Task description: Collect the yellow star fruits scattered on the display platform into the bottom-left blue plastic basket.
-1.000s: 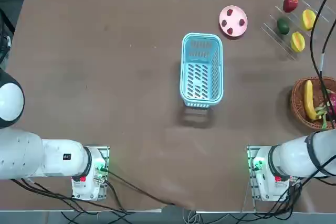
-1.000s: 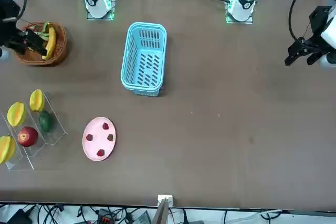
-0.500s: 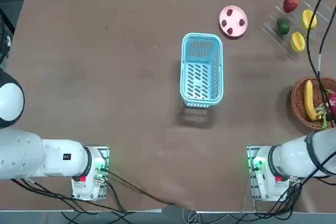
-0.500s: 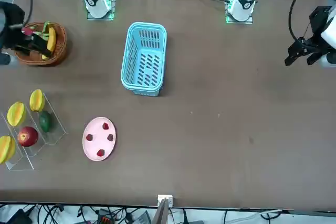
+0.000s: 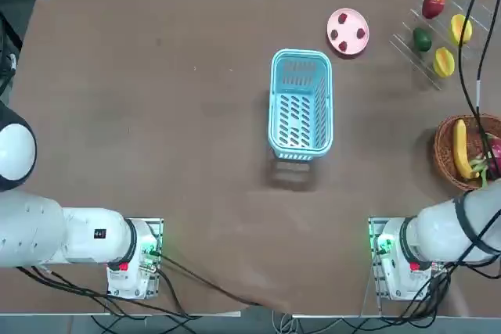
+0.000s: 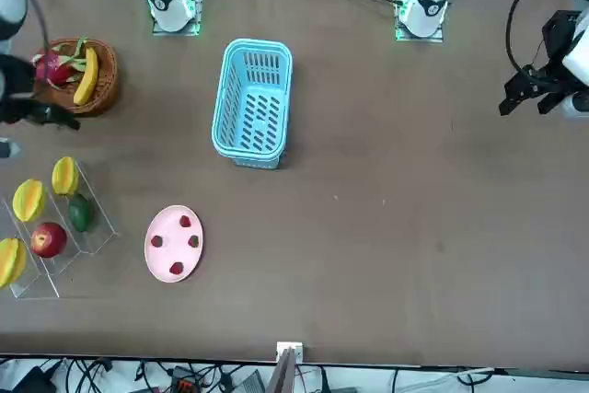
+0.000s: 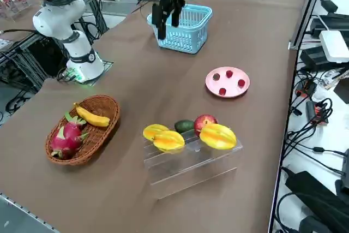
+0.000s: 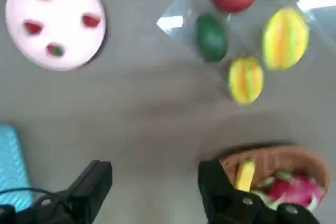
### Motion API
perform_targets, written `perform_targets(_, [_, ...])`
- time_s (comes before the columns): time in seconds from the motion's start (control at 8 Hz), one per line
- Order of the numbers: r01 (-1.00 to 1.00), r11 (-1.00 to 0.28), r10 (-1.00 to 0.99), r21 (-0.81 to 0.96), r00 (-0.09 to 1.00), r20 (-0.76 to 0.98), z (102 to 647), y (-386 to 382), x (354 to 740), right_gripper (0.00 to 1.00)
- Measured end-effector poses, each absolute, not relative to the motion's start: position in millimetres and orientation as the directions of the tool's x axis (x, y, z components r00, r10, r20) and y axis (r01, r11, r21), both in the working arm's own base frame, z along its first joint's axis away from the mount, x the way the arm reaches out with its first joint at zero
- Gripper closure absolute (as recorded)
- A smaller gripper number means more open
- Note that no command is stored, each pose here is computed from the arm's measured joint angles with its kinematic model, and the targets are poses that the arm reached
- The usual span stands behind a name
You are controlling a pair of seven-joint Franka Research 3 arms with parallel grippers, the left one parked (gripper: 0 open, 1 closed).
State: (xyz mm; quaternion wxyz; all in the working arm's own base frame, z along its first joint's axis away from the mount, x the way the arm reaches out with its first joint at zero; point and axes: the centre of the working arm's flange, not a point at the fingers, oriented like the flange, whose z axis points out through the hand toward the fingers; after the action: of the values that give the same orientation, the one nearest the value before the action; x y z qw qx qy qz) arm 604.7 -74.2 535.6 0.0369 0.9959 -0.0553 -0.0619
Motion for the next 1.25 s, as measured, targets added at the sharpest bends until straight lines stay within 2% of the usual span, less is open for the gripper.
perform_targets(0.88, [-0.044,-0.988,-0.031,0.151,0.996,0.083,490,-201,701,0.0])
perform_targets(1.25, [-0.078,-0.981,-0.054,0.177,0.989,0.141,463,-263,708,0.0])
